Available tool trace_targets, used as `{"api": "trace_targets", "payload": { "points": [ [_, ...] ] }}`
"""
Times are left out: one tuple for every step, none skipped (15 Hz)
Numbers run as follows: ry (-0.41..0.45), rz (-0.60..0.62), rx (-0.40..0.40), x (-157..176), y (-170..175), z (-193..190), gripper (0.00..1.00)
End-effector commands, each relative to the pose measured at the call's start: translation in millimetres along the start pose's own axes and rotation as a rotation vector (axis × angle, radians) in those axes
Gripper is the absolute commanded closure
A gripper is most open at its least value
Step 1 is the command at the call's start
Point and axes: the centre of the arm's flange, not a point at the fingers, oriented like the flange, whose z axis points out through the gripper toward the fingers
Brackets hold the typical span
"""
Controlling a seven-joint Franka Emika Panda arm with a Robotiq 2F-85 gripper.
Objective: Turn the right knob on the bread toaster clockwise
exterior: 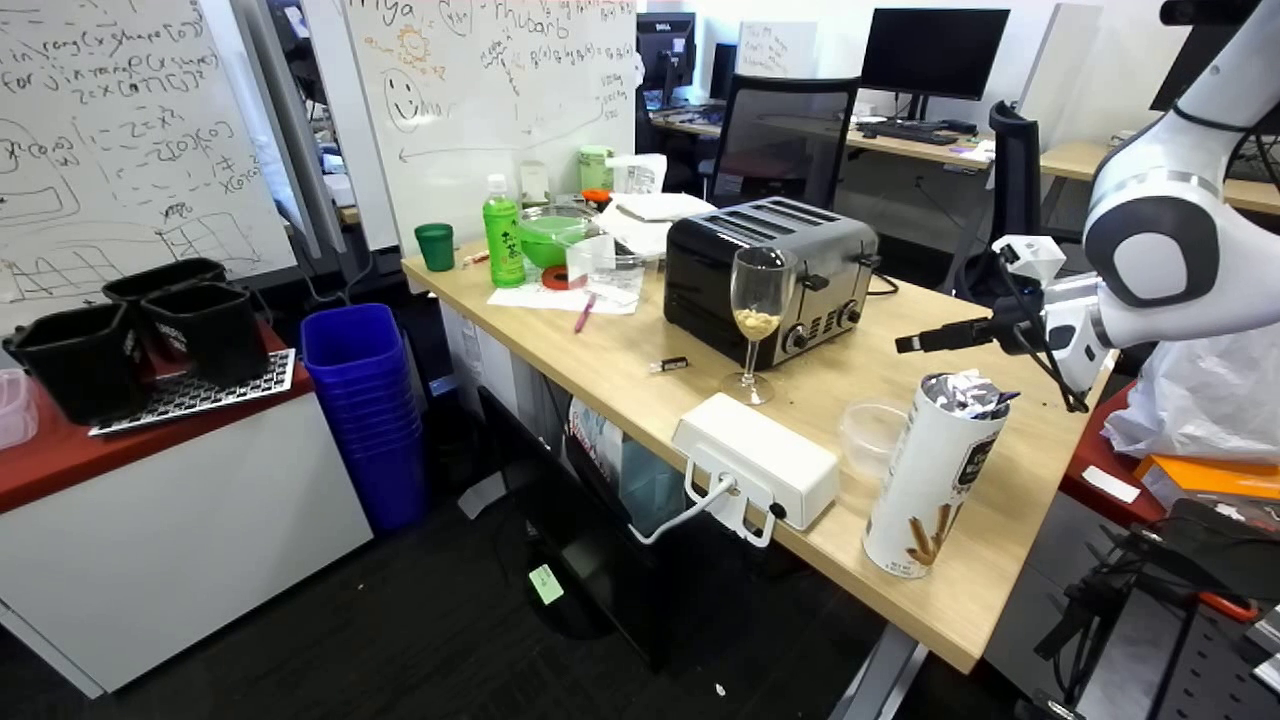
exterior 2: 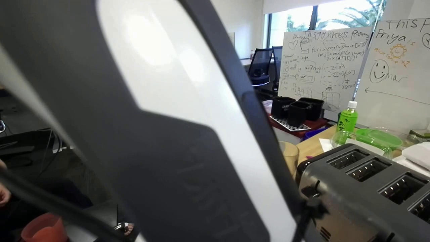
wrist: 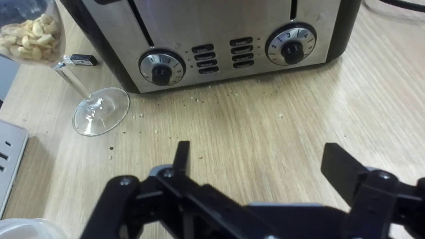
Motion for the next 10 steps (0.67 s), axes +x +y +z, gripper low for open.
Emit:
{"api": "trace_targets", "payload": {
  "points": [
    [0.0,0.0,-0.001,0.3,0.1,0.2,0.0],
    [0.002,0.001,-0.001,1.3,0.0,0.7,0.0],
    [0.005,0.002,-0.001,2.5,-0.2,1.0,0.0],
    [0.006,0.002,-0.001,3.0,-0.2,1.2,0.0],
    [0.006,0.002,-0.001,3.0,-0.2,1.3,0.0],
    [0.006,0.002,-0.001,3.0,-0.2,1.3,0.0],
    [0.006,0.002,-0.001,3.0,-0.2,1.4,0.0],
    [0.006,0.002,-0.001,2.9,-0.2,1.4,0.0],
    [0.006,0.002,-0.001,2.9,-0.2,1.4,0.0],
    [0.005,0.002,-0.001,2.8,-0.3,1.4,0.0]
  ]
}}
